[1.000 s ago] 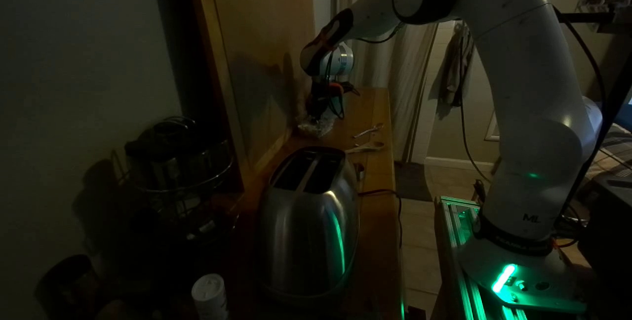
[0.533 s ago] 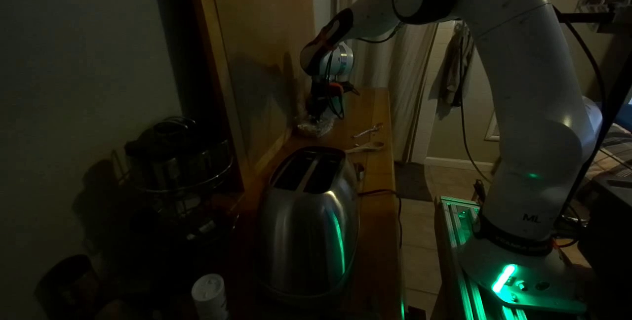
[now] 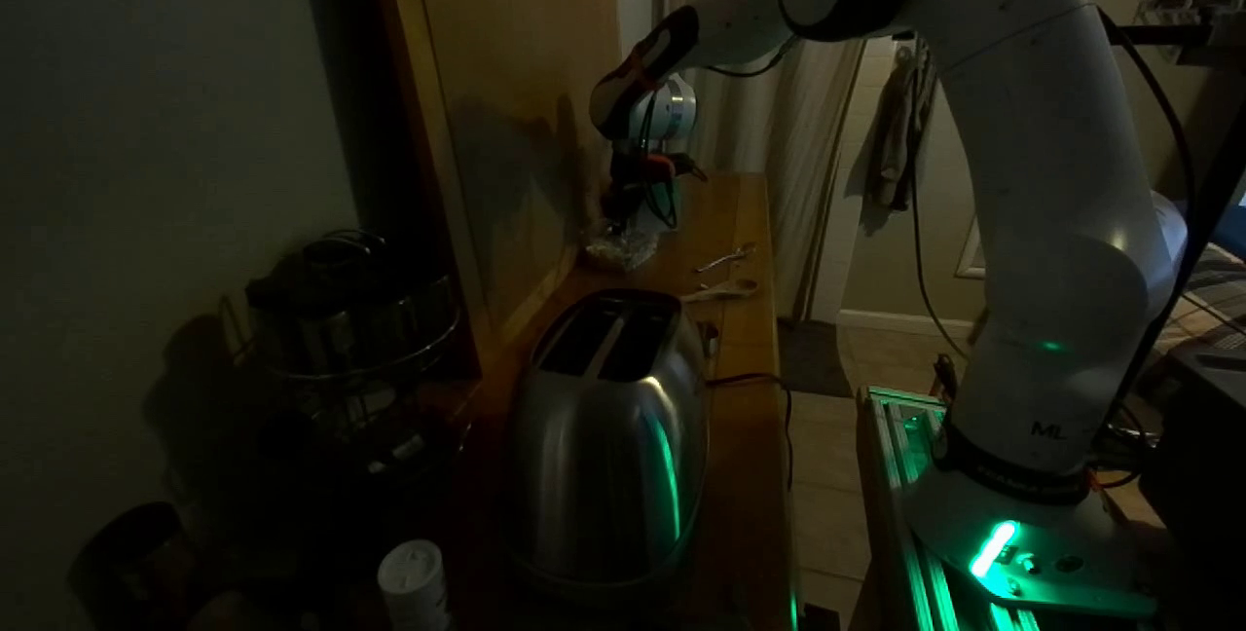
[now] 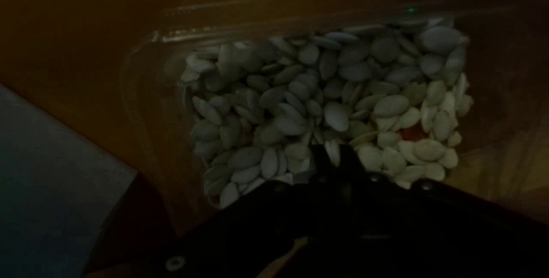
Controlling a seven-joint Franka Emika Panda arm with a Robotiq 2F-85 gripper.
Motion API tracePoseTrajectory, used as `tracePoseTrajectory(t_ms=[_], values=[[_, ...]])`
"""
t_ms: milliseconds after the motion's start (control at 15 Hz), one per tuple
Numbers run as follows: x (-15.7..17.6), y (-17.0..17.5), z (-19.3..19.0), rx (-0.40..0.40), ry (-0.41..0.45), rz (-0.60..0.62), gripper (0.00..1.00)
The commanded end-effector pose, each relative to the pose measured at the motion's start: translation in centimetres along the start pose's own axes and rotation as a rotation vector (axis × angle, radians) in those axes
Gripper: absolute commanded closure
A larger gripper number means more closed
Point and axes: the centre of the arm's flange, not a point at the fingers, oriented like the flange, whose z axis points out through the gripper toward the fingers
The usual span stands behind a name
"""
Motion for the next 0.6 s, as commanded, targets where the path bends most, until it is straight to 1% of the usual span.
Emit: tracePoseTrajectory(t_ms=[0, 133, 267, 400, 533], values=[[0.2, -0.3, -3.2, 0.0, -0.001, -0.005, 0.97], [0.0, -0.3, -4.4, 0.007, -0.012, -0.004, 0.97], [-0.5, -0.2, -5.6, 0.017, -0.041, -0.009, 0.97], [-1.4, 0.2, -6.7, 0.022, -0.094, -0.021, 0.97], [-2.9, 0.4, -7.7, 0.021, -0.17, -0.038, 0.97]])
